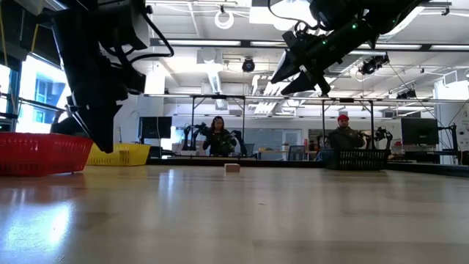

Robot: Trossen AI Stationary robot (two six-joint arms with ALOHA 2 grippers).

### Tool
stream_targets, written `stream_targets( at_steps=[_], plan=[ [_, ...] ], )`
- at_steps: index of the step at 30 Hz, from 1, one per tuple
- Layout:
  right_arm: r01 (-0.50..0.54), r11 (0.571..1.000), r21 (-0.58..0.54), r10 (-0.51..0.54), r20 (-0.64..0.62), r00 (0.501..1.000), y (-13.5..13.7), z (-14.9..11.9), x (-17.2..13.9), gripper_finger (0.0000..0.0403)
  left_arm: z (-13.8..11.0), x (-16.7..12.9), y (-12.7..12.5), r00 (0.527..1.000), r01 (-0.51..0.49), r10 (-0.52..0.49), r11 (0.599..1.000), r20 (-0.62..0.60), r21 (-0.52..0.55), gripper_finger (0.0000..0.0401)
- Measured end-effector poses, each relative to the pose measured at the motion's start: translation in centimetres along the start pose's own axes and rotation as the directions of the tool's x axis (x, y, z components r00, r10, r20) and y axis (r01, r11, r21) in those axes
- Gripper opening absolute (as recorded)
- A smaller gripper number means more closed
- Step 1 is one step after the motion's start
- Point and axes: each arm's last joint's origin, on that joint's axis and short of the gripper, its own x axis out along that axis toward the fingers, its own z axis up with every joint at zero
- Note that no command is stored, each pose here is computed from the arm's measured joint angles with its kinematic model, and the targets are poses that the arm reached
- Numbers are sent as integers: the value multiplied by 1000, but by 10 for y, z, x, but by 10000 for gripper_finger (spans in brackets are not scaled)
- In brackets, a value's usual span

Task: Sort & place blocks by color
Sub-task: Adjust the red bin, then put the brown block into the yellow bin

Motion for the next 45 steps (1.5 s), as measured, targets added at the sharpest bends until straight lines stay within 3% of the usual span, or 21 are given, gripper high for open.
stream_targets(
  at_steps=[8,15,23,31,34,37,45],
  plan=[
    [7,1000,-2,-7,-18,1000,-1,-2,0,208,3,0,2,999,-32,31,999,30,21,201],
    [7,1000,-2,-7,-20,1000,-1,-2,0,208,25,-13,-11,984,54,-66,995,165,78,201],
    [-2,999,34,3,-23,1000,2,-3,0,208,60,-32,-17,912,62,-120,986,392,158,201],
    [-40,999,-26,40,28,999,22,-7,-3,208,91,-38,-6,817,98,-166,984,552,152,201],
    [-67,996,-57,73,108,991,33,-3,-5,208,93,-39,1,817,58,-153,981,556,185,201],
    [-91,993,-80,103,169,980,41,1,-8,208,93,-44,10,819,10,-95,988,566,152,201],
    [-35,985,-168,67,190,980,64,43,0,208,81,-76,35,791,-34,-34,995,611,99,201]
  ],
)
